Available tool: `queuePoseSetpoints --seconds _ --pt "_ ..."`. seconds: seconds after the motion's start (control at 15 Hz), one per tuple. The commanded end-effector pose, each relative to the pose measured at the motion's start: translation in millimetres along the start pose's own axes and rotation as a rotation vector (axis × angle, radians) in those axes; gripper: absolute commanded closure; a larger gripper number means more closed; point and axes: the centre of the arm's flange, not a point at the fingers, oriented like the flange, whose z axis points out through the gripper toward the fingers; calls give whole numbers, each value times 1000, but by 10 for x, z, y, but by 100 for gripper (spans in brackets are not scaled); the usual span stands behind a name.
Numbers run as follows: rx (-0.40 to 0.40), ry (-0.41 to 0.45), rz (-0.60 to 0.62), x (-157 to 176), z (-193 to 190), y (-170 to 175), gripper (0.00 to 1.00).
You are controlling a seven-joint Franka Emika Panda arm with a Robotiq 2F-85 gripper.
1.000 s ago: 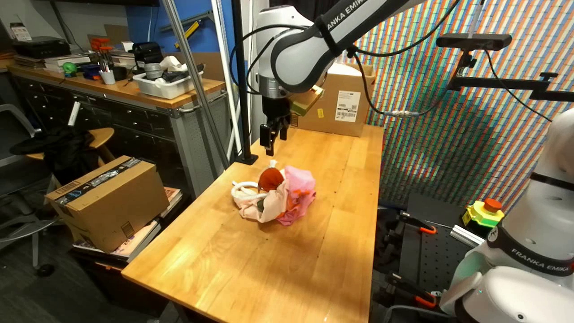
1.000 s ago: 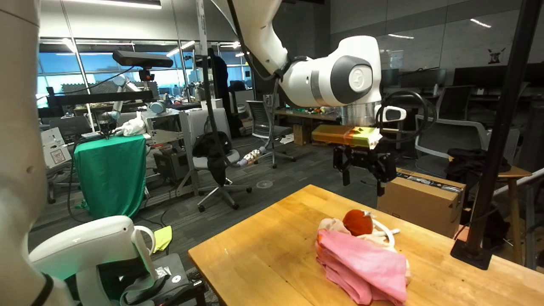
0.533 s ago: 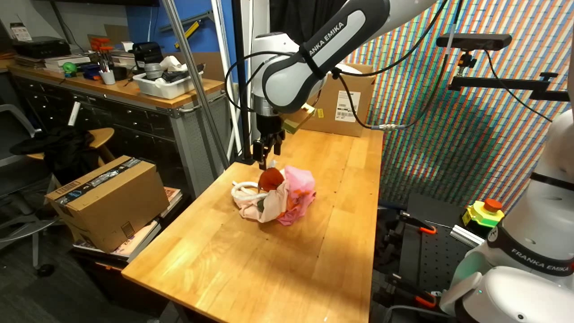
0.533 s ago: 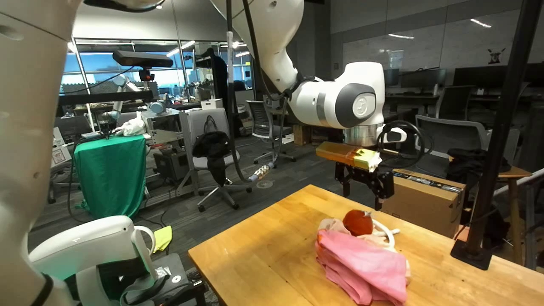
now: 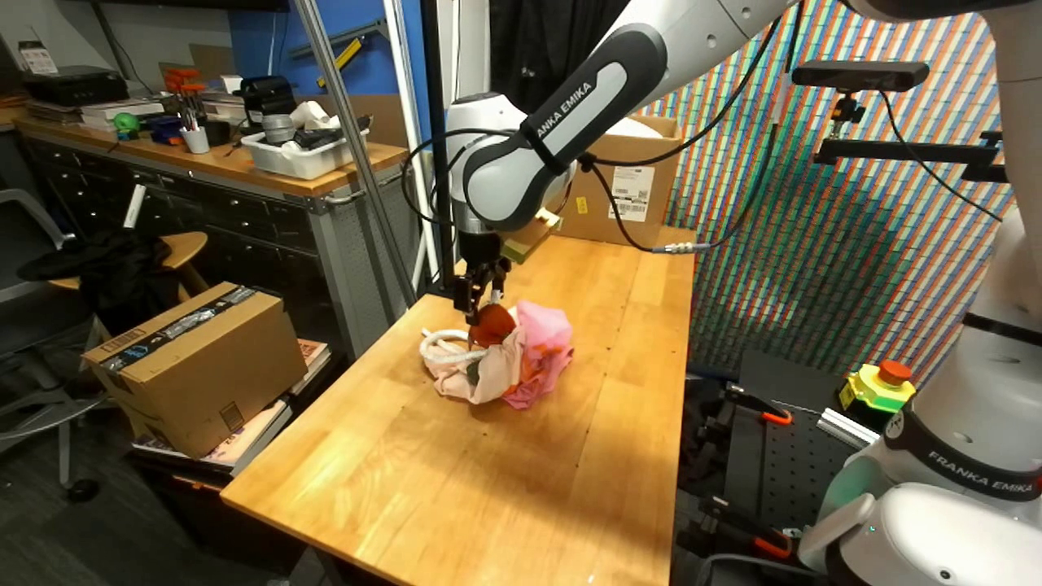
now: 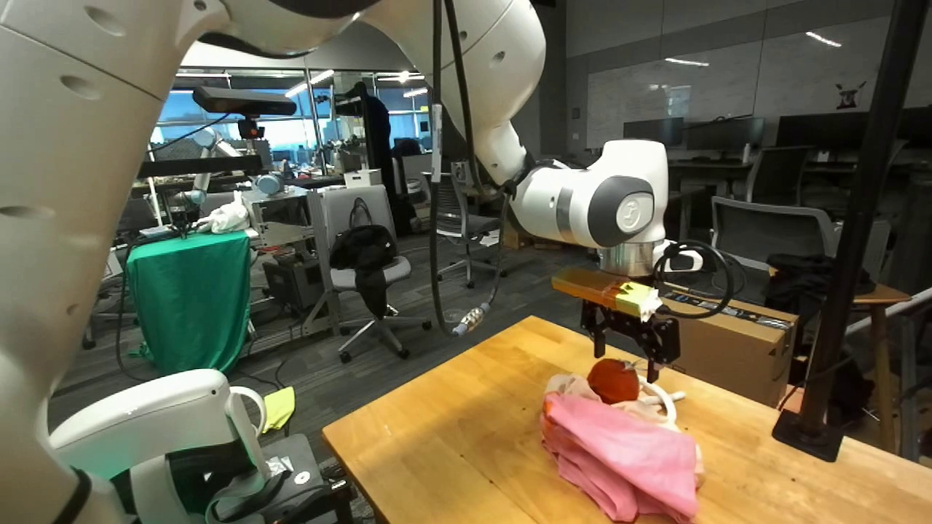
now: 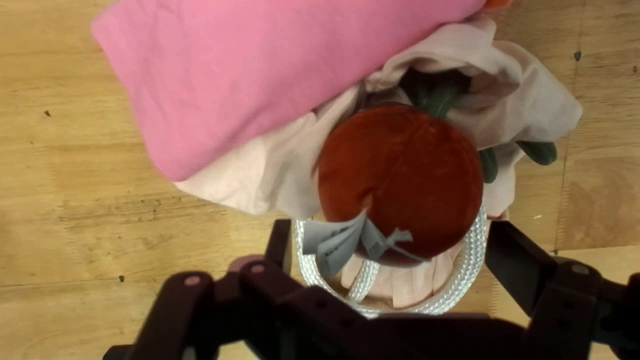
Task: Move the radish and peach shirt to the right, move the pink shirt to the left
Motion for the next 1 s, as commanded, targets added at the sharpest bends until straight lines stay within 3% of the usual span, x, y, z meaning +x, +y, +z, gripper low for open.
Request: queuePoseSetpoints --seconds 0.0,0.93 --pt "-4 28 25 180 94 42 0" --pt "-1 -64 69 28 143 -80 0"
